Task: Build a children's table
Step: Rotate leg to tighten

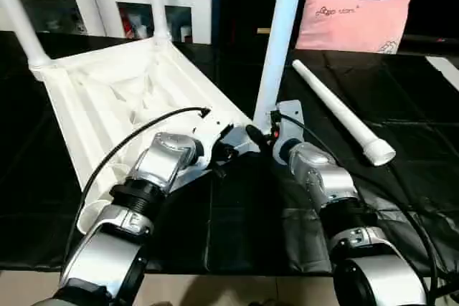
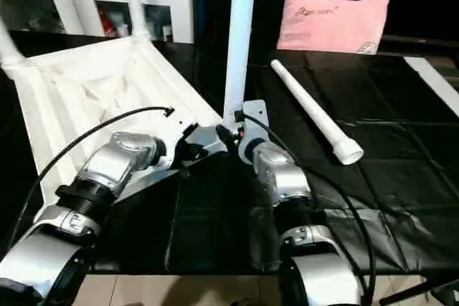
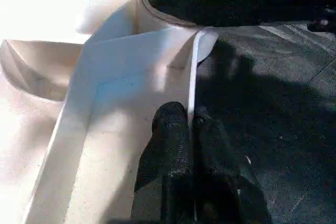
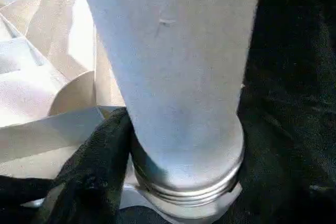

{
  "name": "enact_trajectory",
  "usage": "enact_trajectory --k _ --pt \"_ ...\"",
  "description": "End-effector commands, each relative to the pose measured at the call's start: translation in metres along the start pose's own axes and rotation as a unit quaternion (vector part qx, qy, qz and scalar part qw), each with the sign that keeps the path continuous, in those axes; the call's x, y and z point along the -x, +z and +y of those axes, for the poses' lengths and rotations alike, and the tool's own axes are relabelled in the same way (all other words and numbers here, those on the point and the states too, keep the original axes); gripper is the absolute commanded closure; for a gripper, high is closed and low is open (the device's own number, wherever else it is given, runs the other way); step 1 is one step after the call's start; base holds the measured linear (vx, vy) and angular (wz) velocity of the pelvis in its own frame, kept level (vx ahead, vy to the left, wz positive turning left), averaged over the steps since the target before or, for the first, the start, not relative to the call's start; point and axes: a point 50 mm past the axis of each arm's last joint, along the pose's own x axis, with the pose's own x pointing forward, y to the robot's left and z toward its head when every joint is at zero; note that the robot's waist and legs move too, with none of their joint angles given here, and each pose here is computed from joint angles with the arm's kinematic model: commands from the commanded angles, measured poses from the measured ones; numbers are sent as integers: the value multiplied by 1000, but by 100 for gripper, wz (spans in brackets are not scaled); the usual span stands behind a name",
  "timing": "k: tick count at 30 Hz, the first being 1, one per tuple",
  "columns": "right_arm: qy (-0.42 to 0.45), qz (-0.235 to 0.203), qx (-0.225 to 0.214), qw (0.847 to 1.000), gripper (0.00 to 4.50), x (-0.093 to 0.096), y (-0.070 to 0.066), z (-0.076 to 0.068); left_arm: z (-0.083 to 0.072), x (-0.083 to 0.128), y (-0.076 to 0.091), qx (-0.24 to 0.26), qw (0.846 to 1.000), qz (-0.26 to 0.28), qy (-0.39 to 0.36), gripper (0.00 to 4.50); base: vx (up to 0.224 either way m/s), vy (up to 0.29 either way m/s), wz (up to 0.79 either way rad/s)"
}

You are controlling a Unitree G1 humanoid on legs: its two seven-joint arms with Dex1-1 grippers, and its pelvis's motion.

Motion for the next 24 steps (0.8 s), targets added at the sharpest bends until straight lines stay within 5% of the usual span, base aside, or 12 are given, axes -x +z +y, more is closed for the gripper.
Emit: enact_trajectory --k 1,11,16,24 --pt "63 31 -24 997 95 -6 -17 30 -11 -3 27 -20 998 -59 -21 450 0 0 0" --pt "128 -34 45 990 6 26 -1 -18 -1 16 2 -83 993 -27 -78 450 0 0 0" --pt "185 -30 73 979 6 45 4 -39 0 25 -8 -109 986 -11 -129 450 0 0 0" --pt "311 7 165 936 6 73 9 -53 -3 43 -20 -168 959 11 -227 450 0 0 0"
